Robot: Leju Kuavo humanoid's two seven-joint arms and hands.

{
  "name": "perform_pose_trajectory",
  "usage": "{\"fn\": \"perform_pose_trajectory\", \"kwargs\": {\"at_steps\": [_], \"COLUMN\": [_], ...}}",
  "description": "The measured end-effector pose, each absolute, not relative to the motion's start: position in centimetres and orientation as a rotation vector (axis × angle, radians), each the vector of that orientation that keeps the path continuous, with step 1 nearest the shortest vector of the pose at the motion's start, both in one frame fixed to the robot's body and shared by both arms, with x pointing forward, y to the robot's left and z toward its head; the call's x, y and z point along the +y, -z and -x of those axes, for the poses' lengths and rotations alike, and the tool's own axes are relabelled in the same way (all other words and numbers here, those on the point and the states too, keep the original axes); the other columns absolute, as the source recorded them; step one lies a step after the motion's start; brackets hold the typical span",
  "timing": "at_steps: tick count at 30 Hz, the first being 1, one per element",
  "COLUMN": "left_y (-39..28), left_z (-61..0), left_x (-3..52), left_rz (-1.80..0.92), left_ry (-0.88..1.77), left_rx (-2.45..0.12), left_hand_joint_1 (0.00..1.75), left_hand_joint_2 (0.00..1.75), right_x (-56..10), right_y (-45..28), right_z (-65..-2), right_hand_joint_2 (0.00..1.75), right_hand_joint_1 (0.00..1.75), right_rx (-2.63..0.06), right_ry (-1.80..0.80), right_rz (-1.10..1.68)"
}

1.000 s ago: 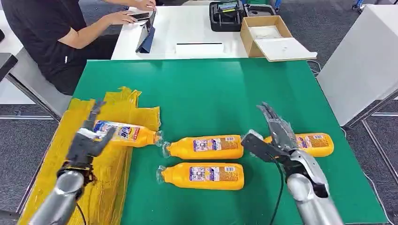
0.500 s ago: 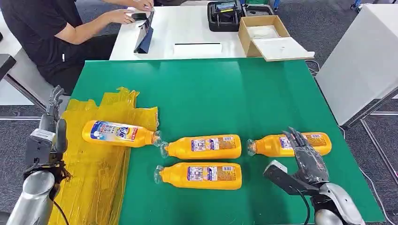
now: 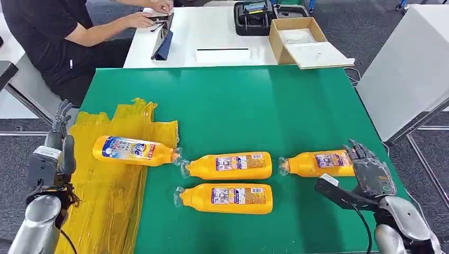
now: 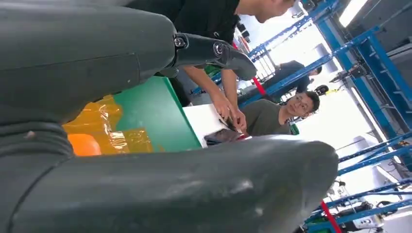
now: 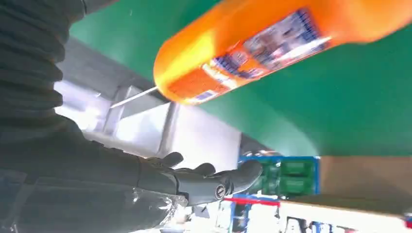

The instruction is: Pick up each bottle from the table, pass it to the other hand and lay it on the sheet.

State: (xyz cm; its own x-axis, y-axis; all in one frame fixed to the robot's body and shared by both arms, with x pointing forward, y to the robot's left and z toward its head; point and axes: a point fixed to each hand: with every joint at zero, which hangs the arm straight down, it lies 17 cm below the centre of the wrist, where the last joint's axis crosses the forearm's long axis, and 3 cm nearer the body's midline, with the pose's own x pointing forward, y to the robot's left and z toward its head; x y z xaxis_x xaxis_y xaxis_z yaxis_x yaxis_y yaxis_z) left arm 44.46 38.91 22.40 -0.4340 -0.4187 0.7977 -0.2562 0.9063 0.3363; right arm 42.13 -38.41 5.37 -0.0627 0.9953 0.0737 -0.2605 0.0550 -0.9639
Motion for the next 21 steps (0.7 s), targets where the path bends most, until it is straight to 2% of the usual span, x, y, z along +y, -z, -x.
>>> {"fn": "perform_pose_trajectory", "kwargs": {"at_steps": [15, 21], "left_y": [-22.5, -22.2], "left_z": [-44.9, -44.2], "left_x": [39.4, 40.5], "left_rz": [-0.431, -0.431], "left_ry": [0.119, 0.092], "left_rx": [-2.062, -2.06], "left_hand_joint_1": [0.0, 0.0], "left_hand_joint_2": [0.0, 0.0], "right_x": [-42.4, -43.3], "right_y": [0.6, 2.4], "right_z": [-45.8, -45.1], "right_hand_joint_2": [1.75, 1.75], "right_hand_joint_1": [0.0, 0.0], "right_rx": [-0.882, -0.812], "right_ry": [-1.481, -1.524], "right_rz": [0.8, 0.729]}}
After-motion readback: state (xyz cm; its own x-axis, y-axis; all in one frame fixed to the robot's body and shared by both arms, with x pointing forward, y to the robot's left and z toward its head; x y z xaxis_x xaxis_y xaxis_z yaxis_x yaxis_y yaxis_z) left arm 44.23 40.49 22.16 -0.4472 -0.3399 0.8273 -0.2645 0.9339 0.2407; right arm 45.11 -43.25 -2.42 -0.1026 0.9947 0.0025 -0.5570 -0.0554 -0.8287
